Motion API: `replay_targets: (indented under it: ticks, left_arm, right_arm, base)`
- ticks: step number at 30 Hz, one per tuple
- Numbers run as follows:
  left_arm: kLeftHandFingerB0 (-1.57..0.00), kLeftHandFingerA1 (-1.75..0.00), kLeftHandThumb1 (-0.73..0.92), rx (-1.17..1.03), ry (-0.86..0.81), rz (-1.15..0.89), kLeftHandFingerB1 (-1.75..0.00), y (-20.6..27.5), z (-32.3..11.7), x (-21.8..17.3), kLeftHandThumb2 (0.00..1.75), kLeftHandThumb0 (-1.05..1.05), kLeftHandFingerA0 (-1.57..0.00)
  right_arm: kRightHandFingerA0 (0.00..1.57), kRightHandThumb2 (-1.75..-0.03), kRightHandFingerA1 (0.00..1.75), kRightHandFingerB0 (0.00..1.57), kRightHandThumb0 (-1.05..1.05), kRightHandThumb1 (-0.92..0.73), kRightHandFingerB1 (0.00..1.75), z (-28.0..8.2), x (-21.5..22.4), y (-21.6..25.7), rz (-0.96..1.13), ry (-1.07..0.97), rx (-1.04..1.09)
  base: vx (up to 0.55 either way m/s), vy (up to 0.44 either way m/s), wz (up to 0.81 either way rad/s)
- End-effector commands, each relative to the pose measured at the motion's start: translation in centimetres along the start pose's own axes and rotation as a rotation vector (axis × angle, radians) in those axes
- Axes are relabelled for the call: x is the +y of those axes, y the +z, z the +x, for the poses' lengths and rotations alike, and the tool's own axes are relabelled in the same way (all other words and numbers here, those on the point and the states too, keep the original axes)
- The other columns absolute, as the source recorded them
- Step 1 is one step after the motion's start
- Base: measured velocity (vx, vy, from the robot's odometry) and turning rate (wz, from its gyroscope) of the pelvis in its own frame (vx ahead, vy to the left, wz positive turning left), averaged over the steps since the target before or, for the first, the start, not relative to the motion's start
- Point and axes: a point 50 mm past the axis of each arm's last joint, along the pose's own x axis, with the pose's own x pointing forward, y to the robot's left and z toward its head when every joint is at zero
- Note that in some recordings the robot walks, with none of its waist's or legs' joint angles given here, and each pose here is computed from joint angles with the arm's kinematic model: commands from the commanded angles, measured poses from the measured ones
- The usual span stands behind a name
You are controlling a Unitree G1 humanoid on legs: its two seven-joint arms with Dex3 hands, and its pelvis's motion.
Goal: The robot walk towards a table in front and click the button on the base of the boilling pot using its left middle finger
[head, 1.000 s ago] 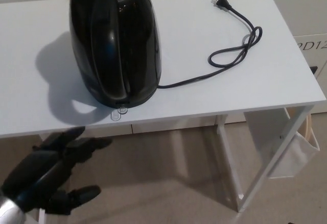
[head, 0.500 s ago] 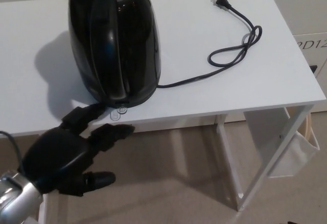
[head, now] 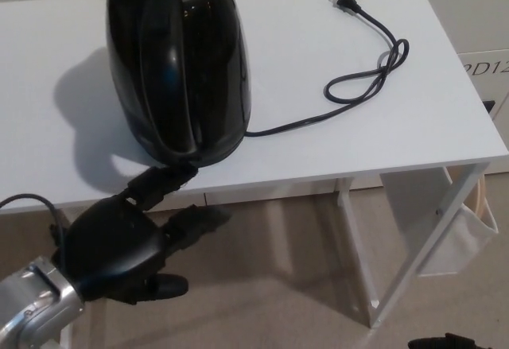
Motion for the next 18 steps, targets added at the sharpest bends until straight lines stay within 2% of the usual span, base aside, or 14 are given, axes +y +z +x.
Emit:
replay_targets:
  ticks: [1, 6, 7, 8, 9, 11, 12, 15, 16, 18]
  left_arm:
    - [-0.15, -0.29, 0.9, -0.06, 0.016, 0.116, -0.27, -0.42, -0.23, -0.07, 0.67, -0.71, -0.24]
    - [-0.16, -0.29, 0.89, -0.06, 0.018, 0.12, -0.28, -0.58, -0.17, -0.06, 0.66, -0.71, -0.23]
    - [0.0, -0.46, 0.53, -0.059, 0.014, 0.123, -0.47, -0.61, -0.19, -0.07, 1.09, -0.35, 0.0]
    - [0.0, -0.46, 0.53, -0.058, 0.009, 0.128, -0.47, -0.67, -0.2, -0.06, 1.09, -0.35, 0.0]
    - [-0.15, -0.29, 0.9, -0.057, 0.009, 0.13, -0.27, -0.73, -0.21, -0.05, 0.67, -0.71, -0.22]
    - [-0.15, -0.29, 0.89, -0.056, 0.009, 0.136, -0.27, -0.86, -0.2, 0.04, 0.67, -0.71, -0.23]
    - [0.0, -0.46, 0.53, -0.05, 0.003, 0.147, -0.47, -0.94, -0.23, 0.1, 1.09, -0.35, 0.0]
    - [0.0, -0.46, 0.53, -0.047, 0.007, 0.146, -0.47, -1.06, -0.22, 0.21, 1.09, -0.35, 0.0]
    - [-0.14, -0.29, 0.89, -0.047, 0.009, 0.147, -0.27, -1.11, -0.2, 0.24, 0.67, -0.71, -0.23]
    - [-0.14, -0.29, 0.89, -0.043, 0.013, 0.151, -0.27, -1.24, -0.14, 0.33, 0.67, -0.72, -0.23]
  right_arm:
    - [0.65, -0.59, 0.5, 0.56, -0.28, -0.65, 0.46, 0.02, -0.94, 0.07, -0.028, -0.005, 0.026]
    - [0.64, -0.59, 0.51, 0.55, -0.28, -0.66, 0.47, -0.04, -0.86, 0.15, -0.028, -0.001, 0.023]
    - [0.64, -0.59, 0.51, 0.55, -0.28, -0.66, 0.47, -0.06, -0.82, 0.1, -0.025, 0.0, 0.025]
    - [0.64, -0.59, 0.51, 0.55, -0.28, -0.66, 0.47, -0.05, -0.79, 0.09, -0.022, 0.001, 0.028]
    - [0.64, -0.59, 0.51, 0.55, -0.28, -0.66, 0.47, -0.05, -0.77, 0.09, -0.025, 0.001, 0.03]
    - [0.64, -0.59, 0.51, 0.55, -0.28, -0.66, 0.47, 0.0, -0.7, 0.13, -0.026, 0.002, 0.027]
    - [0.64, -0.59, 0.51, 0.55, -0.28, -0.65, 0.47, -0.1, -0.63, 0.07, -0.024, 0.003, 0.031]
    - [0.65, -0.59, 0.51, 0.56, -0.28, -0.65, 0.47, -0.08, -0.61, 0.02, -0.019, 0.002, 0.035]
    - [0.64, -0.59, 0.51, 0.56, -0.28, -0.66, 0.47, -0.1, -0.6, -0.01, -0.02, 0.004, 0.034]
    - [0.65, -0.59, 0.51, 0.56, -0.28, -0.65, 0.47, -0.1, -0.58, -0.03, -0.021, 0.004, 0.032]
  base:
    - [0.0, 0.0, 0.0]
    - [0.0, 0.0, 0.0]
    - [0.0, 0.0, 0.0]
    - [0.0, 0.0, 0.0]
    - [0.0, 0.0, 0.0]
    - [0.0, 0.0, 0.0]
    - [0.0, 0.0, 0.0]
    - [0.0, 0.0, 0.0]
    - [0.0, 0.0, 0.0]
    - [0.0, 0.0, 0.0]
